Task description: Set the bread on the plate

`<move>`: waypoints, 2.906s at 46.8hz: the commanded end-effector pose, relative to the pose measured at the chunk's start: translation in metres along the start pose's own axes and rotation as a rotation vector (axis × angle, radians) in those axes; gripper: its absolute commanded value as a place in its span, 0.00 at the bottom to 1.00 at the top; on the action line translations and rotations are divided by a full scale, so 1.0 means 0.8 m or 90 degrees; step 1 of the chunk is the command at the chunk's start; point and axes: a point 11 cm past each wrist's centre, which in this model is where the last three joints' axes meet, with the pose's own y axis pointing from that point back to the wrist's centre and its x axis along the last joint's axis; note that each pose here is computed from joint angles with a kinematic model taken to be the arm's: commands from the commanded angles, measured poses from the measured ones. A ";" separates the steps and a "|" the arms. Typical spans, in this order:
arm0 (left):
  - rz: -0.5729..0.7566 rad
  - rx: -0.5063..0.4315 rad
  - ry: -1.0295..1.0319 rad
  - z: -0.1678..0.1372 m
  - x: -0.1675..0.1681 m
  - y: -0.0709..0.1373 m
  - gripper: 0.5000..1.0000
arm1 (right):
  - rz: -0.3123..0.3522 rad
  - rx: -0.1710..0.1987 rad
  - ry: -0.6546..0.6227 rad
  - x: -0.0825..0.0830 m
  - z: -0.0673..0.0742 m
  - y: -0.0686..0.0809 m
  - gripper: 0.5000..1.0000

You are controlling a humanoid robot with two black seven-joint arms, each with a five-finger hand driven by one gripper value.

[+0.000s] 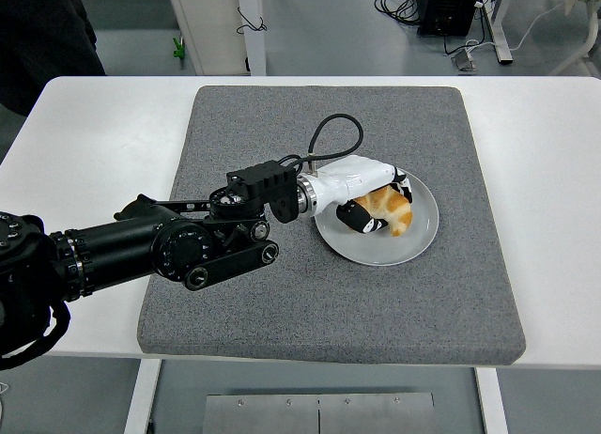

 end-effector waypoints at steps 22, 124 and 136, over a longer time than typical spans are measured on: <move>0.013 0.020 0.007 -0.015 -0.007 0.002 0.00 | 0.000 0.000 0.000 0.000 0.000 0.000 1.00; 0.204 -0.008 0.618 -0.085 0.081 0.047 0.92 | 0.000 0.000 0.000 0.000 0.000 0.000 1.00; 0.332 0.022 0.740 -0.126 0.096 0.070 0.92 | 0.000 0.000 0.000 0.000 0.000 0.000 1.00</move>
